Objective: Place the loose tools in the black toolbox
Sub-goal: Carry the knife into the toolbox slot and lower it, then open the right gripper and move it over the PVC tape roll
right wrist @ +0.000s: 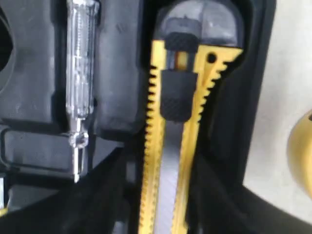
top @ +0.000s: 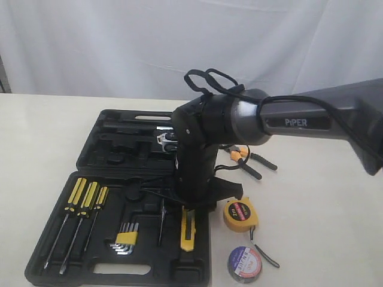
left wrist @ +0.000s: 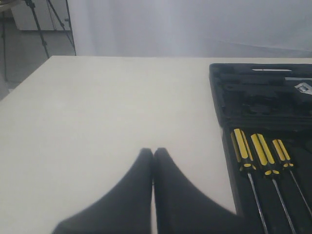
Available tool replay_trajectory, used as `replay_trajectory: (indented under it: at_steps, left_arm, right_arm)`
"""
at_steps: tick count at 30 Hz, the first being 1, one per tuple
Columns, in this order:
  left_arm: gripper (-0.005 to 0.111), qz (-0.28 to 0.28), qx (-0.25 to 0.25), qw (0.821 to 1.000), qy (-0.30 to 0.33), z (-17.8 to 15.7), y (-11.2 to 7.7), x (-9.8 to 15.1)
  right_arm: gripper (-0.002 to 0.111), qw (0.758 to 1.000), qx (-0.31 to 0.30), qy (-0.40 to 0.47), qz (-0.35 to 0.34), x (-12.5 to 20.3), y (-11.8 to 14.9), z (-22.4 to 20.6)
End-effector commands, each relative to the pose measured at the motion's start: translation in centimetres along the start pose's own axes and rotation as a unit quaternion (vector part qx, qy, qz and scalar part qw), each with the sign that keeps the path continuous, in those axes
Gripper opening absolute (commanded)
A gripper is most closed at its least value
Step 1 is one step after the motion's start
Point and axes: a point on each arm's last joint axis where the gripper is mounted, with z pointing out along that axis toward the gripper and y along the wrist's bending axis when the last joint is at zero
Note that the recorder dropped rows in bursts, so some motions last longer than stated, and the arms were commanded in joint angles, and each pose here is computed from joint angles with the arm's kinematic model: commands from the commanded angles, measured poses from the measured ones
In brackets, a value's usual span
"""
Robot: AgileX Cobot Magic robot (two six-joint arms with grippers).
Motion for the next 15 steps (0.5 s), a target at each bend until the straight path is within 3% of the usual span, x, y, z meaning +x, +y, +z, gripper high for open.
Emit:
replay_trajectory:
  at_steps: [1,9,15]
  left_arm:
    - [0.000,-0.005,0.004,1.000,-0.003,0.0,-0.1,0.0]
    - [0.000,-0.005,0.004,1.000,-0.003,0.0,-0.1,0.0]
    - [0.000,-0.005,0.004,1.000,-0.003,0.0,-0.1,0.0]
  right_arm:
    - [0.052,1.000,-0.002,-0.010,-0.002,-0.3,0.0,0.0]
    - [0.055,1.000,-0.005,-0.015,-0.003,-0.4,0.0,-0.4]
    - [0.055,0.999,-0.021,-0.047,-0.009,-1.0,0.3,-3.3]
